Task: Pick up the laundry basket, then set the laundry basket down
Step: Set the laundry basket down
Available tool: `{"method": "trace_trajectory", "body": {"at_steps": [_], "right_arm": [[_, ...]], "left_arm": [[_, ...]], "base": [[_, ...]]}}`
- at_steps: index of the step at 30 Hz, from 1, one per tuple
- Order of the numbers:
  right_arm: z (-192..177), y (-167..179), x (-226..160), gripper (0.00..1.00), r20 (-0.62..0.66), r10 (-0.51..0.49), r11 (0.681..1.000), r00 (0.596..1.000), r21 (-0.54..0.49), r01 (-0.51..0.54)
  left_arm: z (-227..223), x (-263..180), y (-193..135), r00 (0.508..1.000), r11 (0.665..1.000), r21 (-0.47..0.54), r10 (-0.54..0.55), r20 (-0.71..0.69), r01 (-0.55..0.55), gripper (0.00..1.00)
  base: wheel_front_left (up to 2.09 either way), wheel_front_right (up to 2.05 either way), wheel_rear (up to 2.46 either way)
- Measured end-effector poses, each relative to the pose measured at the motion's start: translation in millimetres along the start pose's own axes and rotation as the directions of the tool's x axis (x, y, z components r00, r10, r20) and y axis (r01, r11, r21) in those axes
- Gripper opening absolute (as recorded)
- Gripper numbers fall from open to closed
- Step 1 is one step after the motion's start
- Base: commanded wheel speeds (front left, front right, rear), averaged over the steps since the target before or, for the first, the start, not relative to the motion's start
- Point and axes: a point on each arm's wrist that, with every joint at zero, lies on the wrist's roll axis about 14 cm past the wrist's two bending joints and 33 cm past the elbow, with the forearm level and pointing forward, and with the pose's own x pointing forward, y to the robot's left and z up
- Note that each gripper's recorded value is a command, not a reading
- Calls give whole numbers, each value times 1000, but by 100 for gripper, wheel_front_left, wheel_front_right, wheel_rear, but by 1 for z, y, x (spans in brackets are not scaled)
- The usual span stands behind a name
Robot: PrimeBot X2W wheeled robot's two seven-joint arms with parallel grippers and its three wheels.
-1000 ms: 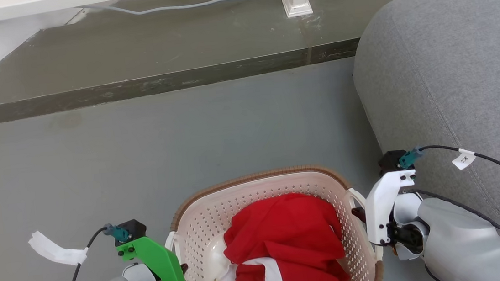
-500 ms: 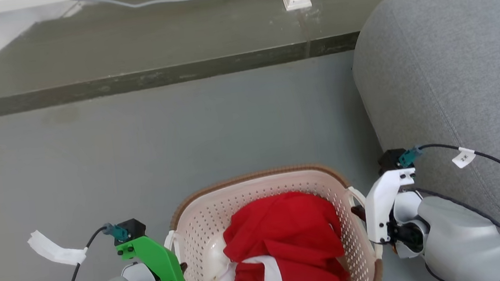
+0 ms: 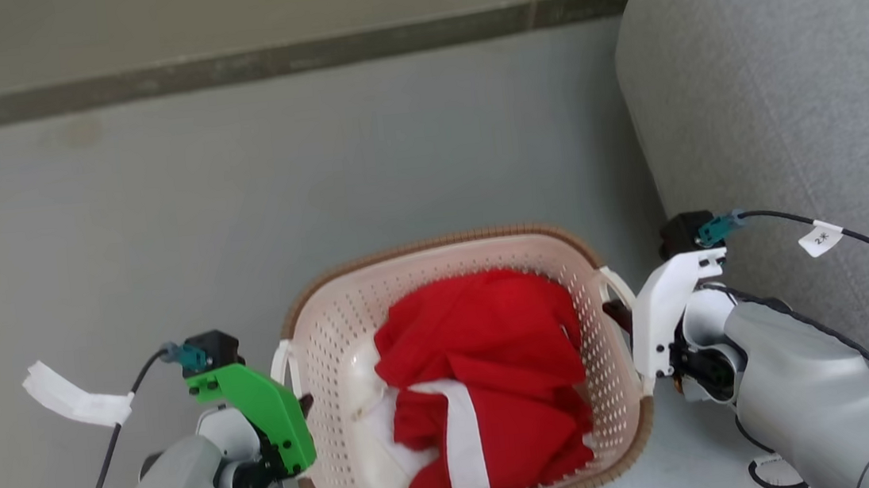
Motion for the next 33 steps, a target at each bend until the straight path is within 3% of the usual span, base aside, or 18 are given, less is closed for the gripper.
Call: {"method": "trace_trajectory", "body": {"at_steps": [18, 33], "right_arm": [[10, -21, 47, 0, 64, -2, 999, 998, 50, -1], [-13, -30, 81, 0, 70, -2, 995, 998, 98, -5]], "left_arm": [[19, 49, 26, 999, 1000, -11, 6, 52, -6, 0], [5, 79, 54, 997, 999, -34, 36, 69, -34, 0]], "base": [[0, 0, 0], [0, 0, 0]]}}
